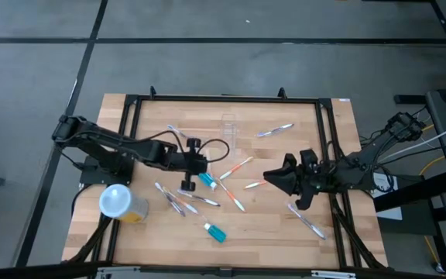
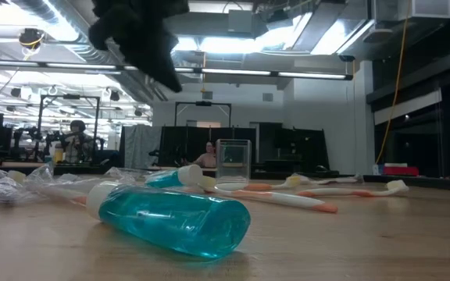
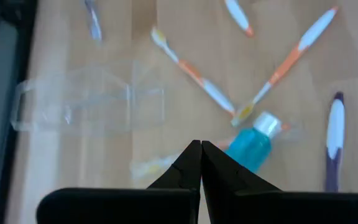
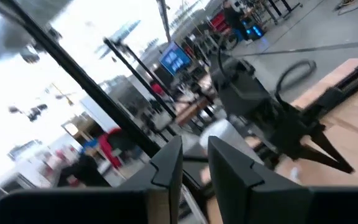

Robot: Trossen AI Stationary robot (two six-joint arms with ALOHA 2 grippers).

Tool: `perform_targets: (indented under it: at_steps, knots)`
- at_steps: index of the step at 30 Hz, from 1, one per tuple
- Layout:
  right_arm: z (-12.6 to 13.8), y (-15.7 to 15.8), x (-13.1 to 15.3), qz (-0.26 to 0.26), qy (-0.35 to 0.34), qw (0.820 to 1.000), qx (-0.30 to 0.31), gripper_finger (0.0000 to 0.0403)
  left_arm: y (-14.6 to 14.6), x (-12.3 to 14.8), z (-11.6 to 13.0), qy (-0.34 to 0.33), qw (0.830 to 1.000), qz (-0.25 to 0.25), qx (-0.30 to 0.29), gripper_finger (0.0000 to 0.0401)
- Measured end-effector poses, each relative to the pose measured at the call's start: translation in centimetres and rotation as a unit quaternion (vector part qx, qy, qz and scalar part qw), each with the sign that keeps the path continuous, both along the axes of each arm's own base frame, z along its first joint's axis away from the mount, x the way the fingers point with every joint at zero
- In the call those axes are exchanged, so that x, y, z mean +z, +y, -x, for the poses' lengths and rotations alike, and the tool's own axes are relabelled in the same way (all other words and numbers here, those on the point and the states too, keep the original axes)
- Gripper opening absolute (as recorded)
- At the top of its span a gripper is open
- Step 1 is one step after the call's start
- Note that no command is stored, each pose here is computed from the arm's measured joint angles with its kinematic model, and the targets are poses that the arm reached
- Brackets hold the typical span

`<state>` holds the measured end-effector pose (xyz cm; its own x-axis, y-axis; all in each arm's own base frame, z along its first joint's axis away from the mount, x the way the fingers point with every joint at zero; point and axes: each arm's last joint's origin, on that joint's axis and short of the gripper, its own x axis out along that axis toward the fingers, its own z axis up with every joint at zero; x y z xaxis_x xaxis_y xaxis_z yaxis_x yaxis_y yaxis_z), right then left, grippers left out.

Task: Pick & Place toothbrushing station
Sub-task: Put the blue mouthwash into the transparent organizer

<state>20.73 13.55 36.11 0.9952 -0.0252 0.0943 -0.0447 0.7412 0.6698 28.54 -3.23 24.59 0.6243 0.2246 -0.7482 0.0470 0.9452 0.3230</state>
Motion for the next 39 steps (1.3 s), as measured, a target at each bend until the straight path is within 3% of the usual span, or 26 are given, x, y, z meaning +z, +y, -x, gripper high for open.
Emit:
perform_targets:
  at_steps: [3, 8, 14, 19, 31, 36, 39]
  knots:
    - [-0.1, 0.0, -0.9, 0.030, 0.038, 0.999, 0.000, 0.0080, 0.7, -1.7, -0.7, 0.007, 0.999, 0.028, -0.013, 0.0004]
    - [-0.1, 0.0, -1.5, 0.007, 0.065, 0.998, 0.001, 0.0080, 1.3, -5.5, -2.0, 0.063, 0.995, 0.075, -0.014, 0.0004]
    - [-0.1, 0.1, -1.5, -0.021, 0.063, 0.998, 0.008, 0.0080, 1.0, -9.2, -3.0, 0.132, 0.987, 0.070, -0.060, 0.0009]
    - [-0.1, 0.2, -1.5, -0.046, 0.064, 0.997, 0.026, 0.0080, 0.5, -10.2, -2.7, 0.165, 0.982, 0.070, -0.061, 0.0055]
    - [-0.1, 0.2, -1.4, -0.050, 0.059, 0.996, 0.034, 0.0080, 0.6, -7.9, -2.9, 0.216, 0.974, 0.056, -0.049, 0.0242]
    - [-0.1, 0.2, -1.4, -0.051, 0.059, 0.996, 0.034, 0.0080, 0.9, -6.2, -2.2, 0.229, 0.969, 0.088, -0.010, 0.0281]
    - [-0.1, 0.2, -1.4, -0.051, 0.059, 0.997, 0.031, 0.0080, 1.1, -5.2, -1.4, 0.229, 0.962, 0.144, 0.034, 0.0285]
